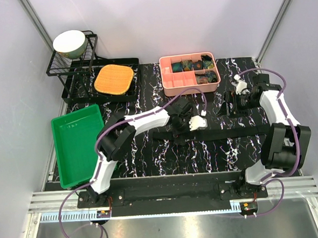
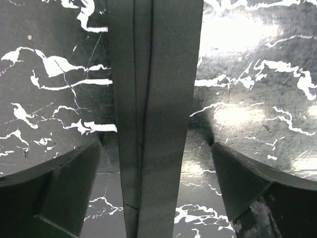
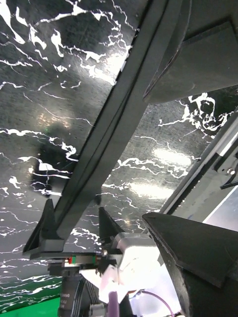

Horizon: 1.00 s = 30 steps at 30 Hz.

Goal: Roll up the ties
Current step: Roll the tie at the center of the board.

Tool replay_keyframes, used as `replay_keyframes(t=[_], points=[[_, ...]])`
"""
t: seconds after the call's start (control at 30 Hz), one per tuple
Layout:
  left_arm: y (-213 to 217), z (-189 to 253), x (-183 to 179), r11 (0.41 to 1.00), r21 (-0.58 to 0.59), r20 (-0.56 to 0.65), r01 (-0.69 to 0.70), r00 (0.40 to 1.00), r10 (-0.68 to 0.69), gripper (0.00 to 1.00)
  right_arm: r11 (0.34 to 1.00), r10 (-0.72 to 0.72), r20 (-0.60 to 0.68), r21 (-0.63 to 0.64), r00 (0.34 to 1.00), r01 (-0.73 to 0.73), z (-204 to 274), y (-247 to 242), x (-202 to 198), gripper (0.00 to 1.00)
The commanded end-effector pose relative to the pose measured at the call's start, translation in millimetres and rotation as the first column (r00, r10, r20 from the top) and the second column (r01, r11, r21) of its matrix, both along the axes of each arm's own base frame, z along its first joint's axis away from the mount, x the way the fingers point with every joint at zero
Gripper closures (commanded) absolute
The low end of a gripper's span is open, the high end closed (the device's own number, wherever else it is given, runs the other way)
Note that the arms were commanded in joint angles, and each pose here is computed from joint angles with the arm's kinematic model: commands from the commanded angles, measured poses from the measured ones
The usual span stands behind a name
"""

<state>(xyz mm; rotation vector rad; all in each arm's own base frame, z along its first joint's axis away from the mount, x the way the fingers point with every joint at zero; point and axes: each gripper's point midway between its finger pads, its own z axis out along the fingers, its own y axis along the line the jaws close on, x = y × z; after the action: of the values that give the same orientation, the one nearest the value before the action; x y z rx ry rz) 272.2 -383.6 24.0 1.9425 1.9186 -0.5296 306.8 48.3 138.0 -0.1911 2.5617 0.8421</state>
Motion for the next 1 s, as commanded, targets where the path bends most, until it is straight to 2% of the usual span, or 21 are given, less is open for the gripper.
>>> replay_keyframes(t=[0.0,0.23,0.4,0.47,0.5,0.53,0.63,0.73,0.9,0.97], points=[[-39,30,6,0.992,-0.123,0.033,0.013,0.999,-0.009,0.01,0.999,0.037,0.044,0.020,0.998,-0.038,17,4,6,0.04],[-73,20,11,0.991,-0.131,0.022,-0.024,0.999,0.027,0.01,1.000,-0.009,0.016,0.026,1.000,0.009,17,-13,15,0.03],[-87,2,8,0.991,-0.116,-0.040,-0.059,0.998,0.055,0.05,1.000,-0.024,0.012,0.016,1.000,0.023,17,-22,15,0.03],[-89,-2,6,0.992,-0.113,-0.056,-0.059,0.997,0.053,0.11,0.999,-0.032,0.011,0.007,0.999,0.032,16,-27,16,0.03],[-90,-4,4,0.992,-0.112,-0.060,-0.055,0.997,0.048,0.18,0.999,-0.032,0.008,0.005,0.999,0.032,15,-28,15,0.03],[-89,-6,4,0.993,-0.108,-0.066,-0.056,0.997,0.049,0.31,0.999,-0.032,0.010,0.004,0.999,0.032,16,-30,16,0.03],[-84,-10,1,0.994,-0.096,-0.070,-0.046,0.997,0.040,0.49,1.000,-0.024,0.005,0.002,1.000,0.024,15,-31,14,0.04],[-82,-8,-4,0.995,-0.101,-0.076,-0.022,0.997,0.014,0.62,1.000,-0.016,-0.005,0.006,1.000,0.016,12,-30,13,0.04],[-79,-4,-7,0.994,-0.110,-0.078,-0.005,0.997,-0.003,0.68,1.000,-0.008,-0.031,0.011,0.999,0.008,5,-30,10,0.06],[-79,-1,-8,0.993,-0.120,-0.094,-0.008,0.996,-0.003,0.75,1.000,-0.006,-0.049,0.016,0.999,0.007,0,-29,9,0.07]])
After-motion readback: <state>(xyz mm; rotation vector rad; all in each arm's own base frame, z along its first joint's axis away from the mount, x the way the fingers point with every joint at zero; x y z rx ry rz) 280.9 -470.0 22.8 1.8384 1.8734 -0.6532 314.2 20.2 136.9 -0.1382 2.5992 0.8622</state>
